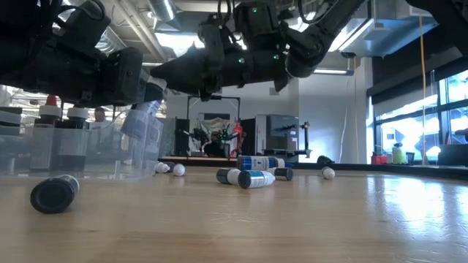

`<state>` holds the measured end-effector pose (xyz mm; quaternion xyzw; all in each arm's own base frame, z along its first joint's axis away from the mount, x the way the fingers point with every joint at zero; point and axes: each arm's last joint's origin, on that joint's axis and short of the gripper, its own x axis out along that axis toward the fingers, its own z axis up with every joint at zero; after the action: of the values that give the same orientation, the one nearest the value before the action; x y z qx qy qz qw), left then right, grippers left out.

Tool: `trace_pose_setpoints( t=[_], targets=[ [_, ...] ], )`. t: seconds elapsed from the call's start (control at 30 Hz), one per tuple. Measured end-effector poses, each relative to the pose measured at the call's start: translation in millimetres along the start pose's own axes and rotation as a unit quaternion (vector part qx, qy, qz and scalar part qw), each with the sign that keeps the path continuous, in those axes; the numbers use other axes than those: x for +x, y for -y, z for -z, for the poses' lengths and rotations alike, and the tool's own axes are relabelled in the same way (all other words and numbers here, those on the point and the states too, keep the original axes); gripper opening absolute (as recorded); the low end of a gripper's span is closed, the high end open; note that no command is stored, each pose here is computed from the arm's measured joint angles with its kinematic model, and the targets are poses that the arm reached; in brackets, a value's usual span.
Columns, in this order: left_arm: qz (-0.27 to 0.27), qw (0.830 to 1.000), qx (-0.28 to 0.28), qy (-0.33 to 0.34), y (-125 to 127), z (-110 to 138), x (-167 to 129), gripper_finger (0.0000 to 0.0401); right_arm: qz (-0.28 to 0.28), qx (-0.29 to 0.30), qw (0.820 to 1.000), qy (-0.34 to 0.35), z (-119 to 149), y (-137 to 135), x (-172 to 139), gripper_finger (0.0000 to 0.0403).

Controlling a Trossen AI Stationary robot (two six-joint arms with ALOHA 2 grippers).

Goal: Pick & Place food coloring
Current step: Put the large purple food coloring bottle into the transparent bin

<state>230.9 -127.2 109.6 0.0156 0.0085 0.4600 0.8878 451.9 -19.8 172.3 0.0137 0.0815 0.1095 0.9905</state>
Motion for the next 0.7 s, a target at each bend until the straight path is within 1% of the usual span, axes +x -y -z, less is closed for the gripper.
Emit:
trace_pose_setpoints(
  t=[0.17,0.57,0.63,0.7],
  targets=[
    [0.001,1.000,0.005,0.000,0.0,0.1,-0.4,0.0160,0.000,-0.002,1.000,0.000,-0.3,0.0,-0.1,0.0149],
    [0.002,1.000,0.013,0.000,-0.1,0.3,-0.5,0.0163,-0.015,-0.005,1.000,0.005,-2.2,-0.9,-0.6,0.0059],
    [0.002,1.000,0.013,0.000,-0.1,0.3,-0.5,0.0165,-0.016,-0.014,1.000,0.006,-2.3,-1.1,-0.5,0.0050],
    [0.002,1.000,0.013,-0.001,-0.1,0.3,-0.5,0.0166,-0.015,-0.018,1.000,0.006,-2.3,-1.0,-0.5,0.0050]
  ],
)
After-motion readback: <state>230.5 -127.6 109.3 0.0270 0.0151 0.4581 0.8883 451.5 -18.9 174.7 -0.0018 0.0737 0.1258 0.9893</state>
